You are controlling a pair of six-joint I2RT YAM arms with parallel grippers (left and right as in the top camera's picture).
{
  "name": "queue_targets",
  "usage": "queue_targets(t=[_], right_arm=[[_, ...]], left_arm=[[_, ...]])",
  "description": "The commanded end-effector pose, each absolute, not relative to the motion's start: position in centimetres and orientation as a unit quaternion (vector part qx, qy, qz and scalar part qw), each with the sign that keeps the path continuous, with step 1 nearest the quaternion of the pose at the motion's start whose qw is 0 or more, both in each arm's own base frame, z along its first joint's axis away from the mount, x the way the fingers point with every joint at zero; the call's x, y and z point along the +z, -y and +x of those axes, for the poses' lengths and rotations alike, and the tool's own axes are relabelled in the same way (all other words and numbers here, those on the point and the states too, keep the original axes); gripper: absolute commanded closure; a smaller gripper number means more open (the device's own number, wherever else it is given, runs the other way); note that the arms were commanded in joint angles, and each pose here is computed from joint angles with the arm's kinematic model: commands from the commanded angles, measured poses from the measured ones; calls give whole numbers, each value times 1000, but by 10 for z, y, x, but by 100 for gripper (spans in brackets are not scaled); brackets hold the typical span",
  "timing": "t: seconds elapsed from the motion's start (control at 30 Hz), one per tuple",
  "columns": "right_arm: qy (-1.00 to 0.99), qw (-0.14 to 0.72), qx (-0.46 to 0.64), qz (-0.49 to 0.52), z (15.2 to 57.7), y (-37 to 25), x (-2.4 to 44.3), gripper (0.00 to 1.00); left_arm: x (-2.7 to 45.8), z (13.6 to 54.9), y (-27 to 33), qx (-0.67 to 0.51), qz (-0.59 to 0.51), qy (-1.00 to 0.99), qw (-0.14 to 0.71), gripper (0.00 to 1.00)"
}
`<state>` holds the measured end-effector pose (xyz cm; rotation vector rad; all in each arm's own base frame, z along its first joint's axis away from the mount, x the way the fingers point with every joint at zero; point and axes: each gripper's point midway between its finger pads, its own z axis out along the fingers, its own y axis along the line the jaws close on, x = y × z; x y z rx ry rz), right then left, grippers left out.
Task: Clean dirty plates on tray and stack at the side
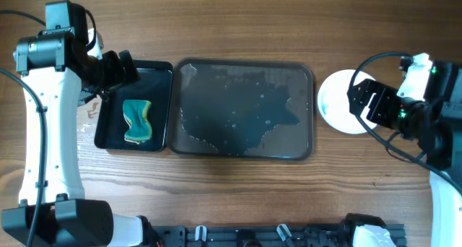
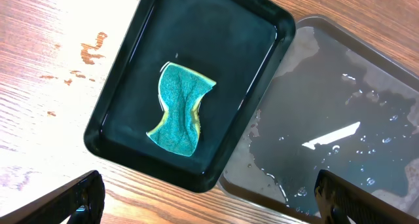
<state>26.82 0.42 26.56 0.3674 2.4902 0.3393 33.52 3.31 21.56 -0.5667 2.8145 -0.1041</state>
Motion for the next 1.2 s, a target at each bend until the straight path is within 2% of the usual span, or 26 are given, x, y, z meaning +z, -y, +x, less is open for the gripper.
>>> queue_targets(t=[0.0,0.1,0.23,0.33,0.4,0.43,0.47,0.6,0.77,1.03,1.17], right_arm=[[-940,285,123,144,274,-2,260,0],[-934,312,114,127,270,-6,269,0],[-927,357,102,56,245,-26,285,0],[-893,436,102,42,238,-28,299,0],[-841,532,103,7,246,-31,310,0],[-795,596,107,-36,250,-39,308,0],[-770,626,114,-51,249,-43,303,0],[-713,686,131,-56,243,-47,264,0],[-693,706,137,-58,234,-49,220,0],[-701,699,137,-40,241,-45,178,0],[-700,702,130,-37,242,-43,179,0]], left_arm=[[215,337,-30,-43,-199,-970,132,0],[215,337,-30,-43,-199,-970,132,0],[215,337,-30,-43,-199,-970,132,0],[215,337,-30,-43,-199,-970,132,0],[215,337,-30,-43,-199,-970,132,0],[215,337,-30,-43,-199,-970,132,0],[215,337,-30,-43,-199,-970,132,0],[215,337,-30,-43,-199,-970,132,0],[215,337,-30,-43,-199,-970,132,0],[215,337,-30,-43,-199,-970,132,0],[215,337,-30,-43,-199,-970,132,0]])
